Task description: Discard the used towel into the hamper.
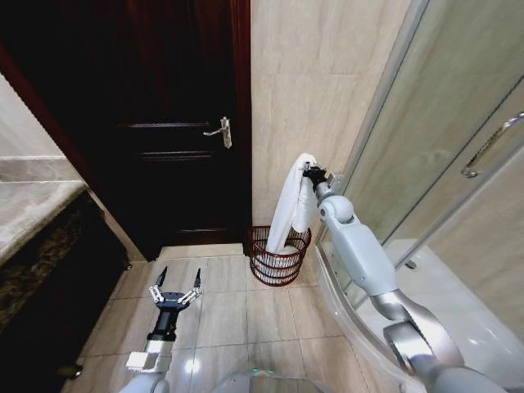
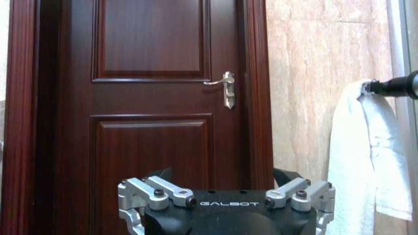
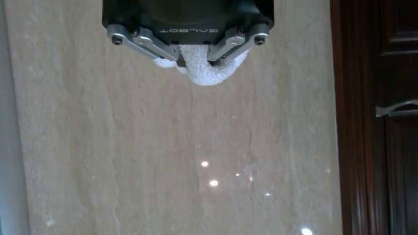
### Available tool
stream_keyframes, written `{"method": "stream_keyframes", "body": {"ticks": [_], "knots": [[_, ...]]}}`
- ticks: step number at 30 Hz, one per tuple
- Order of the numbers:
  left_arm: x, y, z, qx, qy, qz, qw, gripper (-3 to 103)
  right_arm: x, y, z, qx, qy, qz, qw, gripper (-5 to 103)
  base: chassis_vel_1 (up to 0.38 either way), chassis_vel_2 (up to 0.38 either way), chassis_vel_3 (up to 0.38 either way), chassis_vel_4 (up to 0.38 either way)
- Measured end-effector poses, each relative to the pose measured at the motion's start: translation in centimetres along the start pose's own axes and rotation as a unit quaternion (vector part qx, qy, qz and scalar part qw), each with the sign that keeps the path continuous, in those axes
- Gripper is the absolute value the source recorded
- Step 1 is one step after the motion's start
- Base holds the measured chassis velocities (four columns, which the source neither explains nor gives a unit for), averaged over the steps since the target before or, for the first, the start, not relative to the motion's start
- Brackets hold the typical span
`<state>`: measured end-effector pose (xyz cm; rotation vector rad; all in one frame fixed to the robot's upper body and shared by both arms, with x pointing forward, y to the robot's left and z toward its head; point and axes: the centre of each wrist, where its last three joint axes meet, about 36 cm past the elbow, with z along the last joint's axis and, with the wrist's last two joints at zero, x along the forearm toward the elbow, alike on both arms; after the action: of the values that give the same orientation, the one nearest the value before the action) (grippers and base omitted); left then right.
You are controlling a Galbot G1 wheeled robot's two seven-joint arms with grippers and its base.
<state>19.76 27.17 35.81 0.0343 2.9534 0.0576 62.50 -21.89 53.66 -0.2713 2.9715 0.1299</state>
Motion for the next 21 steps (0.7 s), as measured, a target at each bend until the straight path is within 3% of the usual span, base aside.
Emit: {"method": "stream_keyframes", "body": {"ticks": [21], "knots": [[0.7,-0.8,-0.7,-0.004,-0.002,0.008,1.0,100,0.9,-1.2,1.1,-0.001,0.005,0.001,1.0,5,0.0,0.0,0.0,0.0]]}}
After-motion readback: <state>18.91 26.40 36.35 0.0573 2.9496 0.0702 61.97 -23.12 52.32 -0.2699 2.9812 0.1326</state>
